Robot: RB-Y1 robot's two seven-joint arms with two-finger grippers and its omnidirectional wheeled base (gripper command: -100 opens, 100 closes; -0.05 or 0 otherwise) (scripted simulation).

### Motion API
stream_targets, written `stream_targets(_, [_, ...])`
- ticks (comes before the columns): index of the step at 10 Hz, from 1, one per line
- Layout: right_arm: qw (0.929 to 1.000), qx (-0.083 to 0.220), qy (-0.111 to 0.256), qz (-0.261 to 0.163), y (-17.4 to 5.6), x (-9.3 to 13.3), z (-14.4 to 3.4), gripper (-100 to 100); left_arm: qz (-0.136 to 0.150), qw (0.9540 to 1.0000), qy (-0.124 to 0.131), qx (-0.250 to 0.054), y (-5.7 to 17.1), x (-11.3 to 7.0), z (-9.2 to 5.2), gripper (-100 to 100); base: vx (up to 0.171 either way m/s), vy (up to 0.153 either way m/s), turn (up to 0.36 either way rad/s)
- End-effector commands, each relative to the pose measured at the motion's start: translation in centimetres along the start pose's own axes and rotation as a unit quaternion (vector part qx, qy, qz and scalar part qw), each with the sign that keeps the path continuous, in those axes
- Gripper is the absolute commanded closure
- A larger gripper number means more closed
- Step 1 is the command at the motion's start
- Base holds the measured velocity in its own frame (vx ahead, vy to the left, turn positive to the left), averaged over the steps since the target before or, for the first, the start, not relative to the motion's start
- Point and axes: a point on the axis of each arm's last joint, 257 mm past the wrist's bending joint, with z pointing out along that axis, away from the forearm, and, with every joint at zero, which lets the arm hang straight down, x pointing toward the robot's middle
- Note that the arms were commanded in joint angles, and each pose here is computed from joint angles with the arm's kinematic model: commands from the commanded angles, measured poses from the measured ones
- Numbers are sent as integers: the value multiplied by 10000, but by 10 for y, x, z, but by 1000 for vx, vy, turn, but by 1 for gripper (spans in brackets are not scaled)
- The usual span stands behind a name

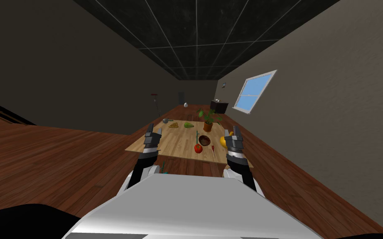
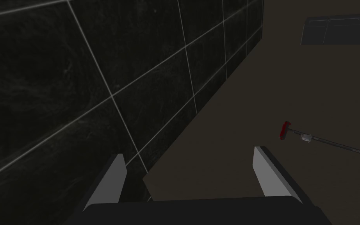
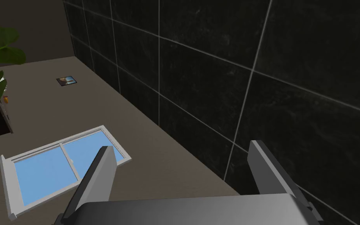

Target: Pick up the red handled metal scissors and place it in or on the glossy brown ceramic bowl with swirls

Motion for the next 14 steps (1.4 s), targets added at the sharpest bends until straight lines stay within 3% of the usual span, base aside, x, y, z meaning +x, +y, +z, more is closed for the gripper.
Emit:
stream_targets(1, [9999, 98, 117, 67, -9, 2, 2, -100, 0, 10000, 0, 0, 0, 0, 0, 0, -18, 8, -5])
stream_targets(6, [9946, 777, 326, 610, -72, -1, 14, -100, 0, 10000, 0, 0, 0, 0, 0, 0, -52, 24, -19])
stream_targets(7, [9946, 777, 326, 610, -72, -1, 14, -100, 0, 10000, 0, 0, 0, 0, 0, 0, -30, 18, -6])
stream_targets(11, [9852, 1341, 275, 1029, -123, -9, 21, -100, 0, 10000, 0, 0, 0, 0, 0, 0, -36, 21, -25])
stream_targets(13, [9771, 1658, 194, 1319, -151, -15, 29, -100, 0, 10000, 0, 0, 0, 0, 0, 0, -25, 15, -32])
stream_targets(14, [9749, 1776, 163, 1336, -161, -17, 24, -100, 0, 10000, 0, 0, 0, 0, 0, 0, -24, 14, -15])
